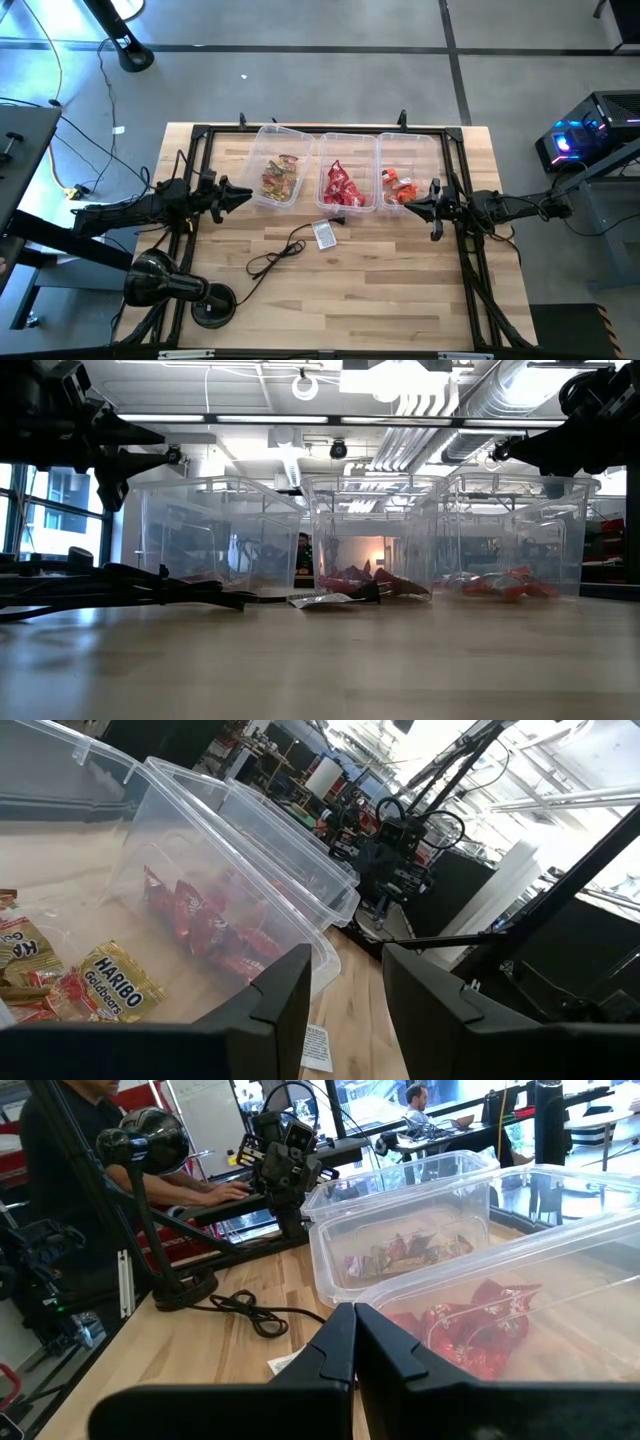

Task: Sort candy
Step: Return to Home Position

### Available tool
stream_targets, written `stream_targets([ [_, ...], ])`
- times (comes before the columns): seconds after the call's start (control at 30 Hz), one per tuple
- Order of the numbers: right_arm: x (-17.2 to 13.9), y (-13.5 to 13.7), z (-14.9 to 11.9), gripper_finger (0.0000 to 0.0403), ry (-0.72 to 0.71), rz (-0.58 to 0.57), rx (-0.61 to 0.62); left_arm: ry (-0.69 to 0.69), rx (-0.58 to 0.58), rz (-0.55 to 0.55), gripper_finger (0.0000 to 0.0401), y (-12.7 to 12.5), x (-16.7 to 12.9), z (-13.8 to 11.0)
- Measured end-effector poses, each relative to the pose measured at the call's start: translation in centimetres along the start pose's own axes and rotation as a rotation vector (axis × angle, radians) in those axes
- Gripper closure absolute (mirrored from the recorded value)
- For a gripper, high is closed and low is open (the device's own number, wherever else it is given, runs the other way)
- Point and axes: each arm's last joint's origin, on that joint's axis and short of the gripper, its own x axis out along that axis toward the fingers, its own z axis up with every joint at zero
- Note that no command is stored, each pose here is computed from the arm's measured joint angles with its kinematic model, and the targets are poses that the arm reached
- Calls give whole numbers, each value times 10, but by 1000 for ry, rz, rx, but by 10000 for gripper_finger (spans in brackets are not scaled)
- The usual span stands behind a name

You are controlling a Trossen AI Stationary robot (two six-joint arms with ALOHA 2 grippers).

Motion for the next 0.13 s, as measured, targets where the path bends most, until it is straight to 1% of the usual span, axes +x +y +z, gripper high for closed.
stream_targets([
  [0.13,0,0,0,402,0,0,0,0,0,0,281,0,0,0],
])
